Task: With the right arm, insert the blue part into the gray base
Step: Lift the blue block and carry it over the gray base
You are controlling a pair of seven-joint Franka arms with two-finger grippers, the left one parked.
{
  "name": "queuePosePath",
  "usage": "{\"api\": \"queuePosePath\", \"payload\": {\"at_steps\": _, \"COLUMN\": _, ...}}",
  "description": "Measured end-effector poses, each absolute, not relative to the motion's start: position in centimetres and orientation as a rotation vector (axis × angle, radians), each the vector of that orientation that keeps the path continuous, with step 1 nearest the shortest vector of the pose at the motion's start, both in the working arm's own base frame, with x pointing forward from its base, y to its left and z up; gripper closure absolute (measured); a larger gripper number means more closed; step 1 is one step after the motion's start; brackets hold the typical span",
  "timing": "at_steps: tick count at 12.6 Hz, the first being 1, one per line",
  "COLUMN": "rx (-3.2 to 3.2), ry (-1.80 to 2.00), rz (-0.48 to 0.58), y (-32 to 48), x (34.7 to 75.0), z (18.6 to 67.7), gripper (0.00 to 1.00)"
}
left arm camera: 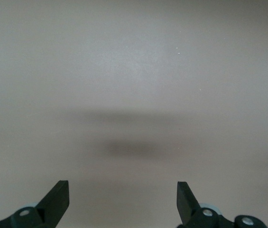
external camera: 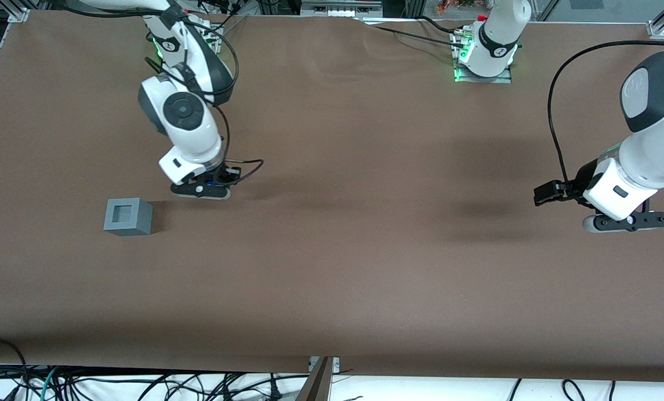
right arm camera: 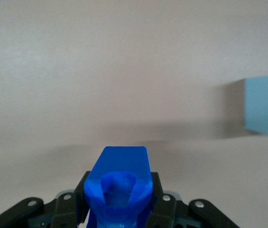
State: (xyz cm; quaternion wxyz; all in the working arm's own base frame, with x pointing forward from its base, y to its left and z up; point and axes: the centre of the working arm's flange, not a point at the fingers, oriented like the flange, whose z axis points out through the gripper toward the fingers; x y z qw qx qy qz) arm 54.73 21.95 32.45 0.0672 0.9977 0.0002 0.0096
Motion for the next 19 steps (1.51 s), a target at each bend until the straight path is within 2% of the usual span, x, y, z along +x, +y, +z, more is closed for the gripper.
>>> {"api": "queuePosePath", "payload": {"at_steps": 3, "rx": 3.11, "ry": 0.097, "rz": -0.056, "y": 13.8, "x": 56.6, "z": 36.1, "gripper": 0.49}}
{"api": "queuePosePath", "payload": {"at_steps": 5, "rx": 3.126, "ry": 0.143, "rz": -0.048, "y": 7.9, "x": 57.1, "z": 38.8, "gripper": 0.49}}
{"api": "queuePosePath", "payload": {"at_steps": 8, "rx": 3.114, "ry": 0.185, "rz": -0.024, "y": 1.5, "x": 57.5, "z": 40.0, "gripper": 0.49}}
{"api": "queuePosePath", "payload": {"at_steps": 11, "rx": 3.094, "ry": 0.177, "rz": -0.007, "y": -2.3, "x": 58.3, "z": 38.8, "gripper": 0.49}}
{"api": "queuePosePath", "payload": {"at_steps": 14, "rx": 3.085, "ry": 0.136, "rz": 0.001, "y": -4.2, "x": 59.5, "z": 35.5, "gripper": 0.49}}
{"api": "queuePosePath", "payload": {"at_steps": 19, "rx": 3.08, "ry": 0.115, "rz": -0.002, "y": -4.9, "x": 60.9, "z": 33.4, "gripper": 0.49}}
